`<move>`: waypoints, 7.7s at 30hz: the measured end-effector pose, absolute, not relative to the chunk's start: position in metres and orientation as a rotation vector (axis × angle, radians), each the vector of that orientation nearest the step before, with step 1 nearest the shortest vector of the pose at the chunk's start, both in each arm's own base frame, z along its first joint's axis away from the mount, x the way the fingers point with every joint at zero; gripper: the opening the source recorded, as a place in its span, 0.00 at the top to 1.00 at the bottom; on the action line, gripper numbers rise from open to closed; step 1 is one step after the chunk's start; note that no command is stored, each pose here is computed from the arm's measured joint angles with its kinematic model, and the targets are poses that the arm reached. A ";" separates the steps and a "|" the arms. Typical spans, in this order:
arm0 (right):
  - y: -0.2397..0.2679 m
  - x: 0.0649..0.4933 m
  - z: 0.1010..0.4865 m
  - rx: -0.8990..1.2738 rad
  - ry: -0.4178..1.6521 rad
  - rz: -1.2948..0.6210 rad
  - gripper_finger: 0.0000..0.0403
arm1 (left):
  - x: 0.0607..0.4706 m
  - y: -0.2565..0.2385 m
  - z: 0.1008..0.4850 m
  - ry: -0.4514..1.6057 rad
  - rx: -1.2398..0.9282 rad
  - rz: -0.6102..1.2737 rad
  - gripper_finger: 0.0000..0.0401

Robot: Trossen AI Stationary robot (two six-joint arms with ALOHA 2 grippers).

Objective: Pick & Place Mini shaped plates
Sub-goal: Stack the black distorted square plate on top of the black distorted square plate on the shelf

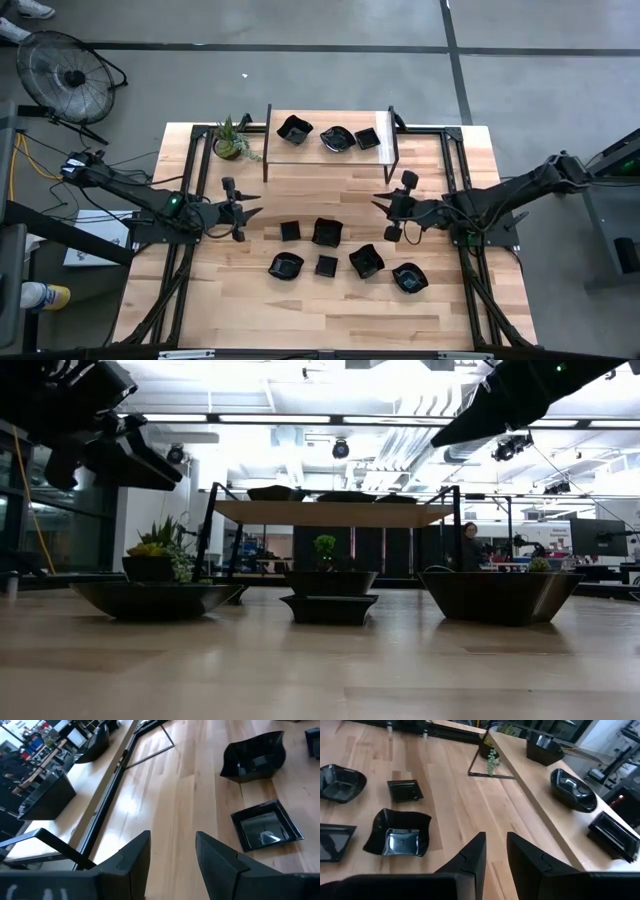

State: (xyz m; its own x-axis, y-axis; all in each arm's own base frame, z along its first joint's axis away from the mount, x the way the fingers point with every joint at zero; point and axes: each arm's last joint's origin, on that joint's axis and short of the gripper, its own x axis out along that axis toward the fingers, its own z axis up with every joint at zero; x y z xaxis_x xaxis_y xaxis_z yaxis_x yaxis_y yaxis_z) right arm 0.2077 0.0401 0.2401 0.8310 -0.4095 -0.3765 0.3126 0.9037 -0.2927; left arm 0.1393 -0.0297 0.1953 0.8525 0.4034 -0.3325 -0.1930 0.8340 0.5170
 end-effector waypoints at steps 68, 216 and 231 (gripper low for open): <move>0.037 0.326 0.149 -1.195 0.817 0.474 0.65 | 0.140 -0.031 0.195 0.449 0.504 0.268 0.62; 0.047 0.383 0.233 -1.030 0.574 0.626 1.00 | 0.211 -0.069 0.189 0.207 1.491 -0.331 0.71; 0.047 0.387 0.228 -1.028 0.556 0.631 1.00 | 0.211 -0.070 0.188 0.196 1.454 -0.351 0.82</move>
